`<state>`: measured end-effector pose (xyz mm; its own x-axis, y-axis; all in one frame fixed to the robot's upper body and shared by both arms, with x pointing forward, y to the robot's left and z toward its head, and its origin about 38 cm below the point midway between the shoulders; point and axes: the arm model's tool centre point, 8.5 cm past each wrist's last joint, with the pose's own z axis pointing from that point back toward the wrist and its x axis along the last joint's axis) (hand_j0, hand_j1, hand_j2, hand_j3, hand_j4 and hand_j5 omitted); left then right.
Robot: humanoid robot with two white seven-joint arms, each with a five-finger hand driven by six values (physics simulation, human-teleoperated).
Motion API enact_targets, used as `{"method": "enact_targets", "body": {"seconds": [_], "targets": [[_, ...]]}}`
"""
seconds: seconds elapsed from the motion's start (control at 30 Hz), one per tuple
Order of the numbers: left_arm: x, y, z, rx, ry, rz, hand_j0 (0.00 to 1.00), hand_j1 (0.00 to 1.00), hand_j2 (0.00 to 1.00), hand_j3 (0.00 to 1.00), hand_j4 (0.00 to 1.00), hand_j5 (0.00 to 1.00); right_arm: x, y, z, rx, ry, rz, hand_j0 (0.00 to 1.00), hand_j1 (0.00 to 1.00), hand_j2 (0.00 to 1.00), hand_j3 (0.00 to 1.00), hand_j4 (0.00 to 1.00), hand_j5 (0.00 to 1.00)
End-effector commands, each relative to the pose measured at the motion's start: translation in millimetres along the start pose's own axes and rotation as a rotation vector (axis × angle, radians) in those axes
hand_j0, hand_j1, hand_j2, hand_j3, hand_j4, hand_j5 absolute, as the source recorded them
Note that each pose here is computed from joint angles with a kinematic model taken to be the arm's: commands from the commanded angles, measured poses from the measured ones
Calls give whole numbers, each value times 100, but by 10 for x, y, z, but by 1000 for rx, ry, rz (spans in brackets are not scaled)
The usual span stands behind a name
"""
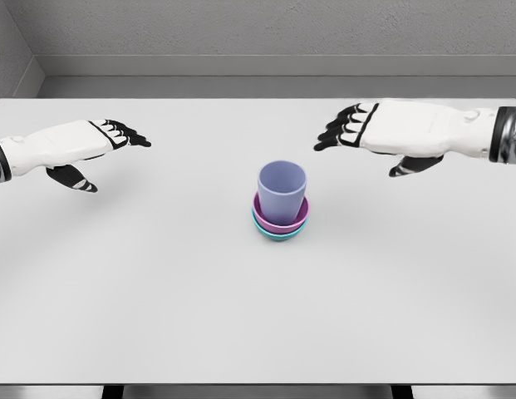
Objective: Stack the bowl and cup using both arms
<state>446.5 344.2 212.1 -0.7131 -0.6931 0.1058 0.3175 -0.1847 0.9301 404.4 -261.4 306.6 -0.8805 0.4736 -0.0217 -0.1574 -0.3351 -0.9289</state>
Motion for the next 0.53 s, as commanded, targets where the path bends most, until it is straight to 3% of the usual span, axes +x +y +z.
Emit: {"method": "enact_targets", "body": {"seconds": [0.0, 0.17, 0.5], "targets": [[-4, 6, 7, 4, 1, 5, 100, 100, 100, 100, 100, 100, -70, -122, 297, -10, 24, 61, 100, 100, 100, 100, 100, 100], [-26, 37, 37, 15, 9, 5, 100, 100, 100, 100, 100, 100, -65, 38, 353, 26, 10, 52, 100, 100, 100, 100, 100, 100], [-67, -31, 84, 1, 25, 16, 100, 100, 100, 100, 100, 100, -63, 37, 348, 25, 9, 52, 100, 100, 100, 100, 100, 100]]}}
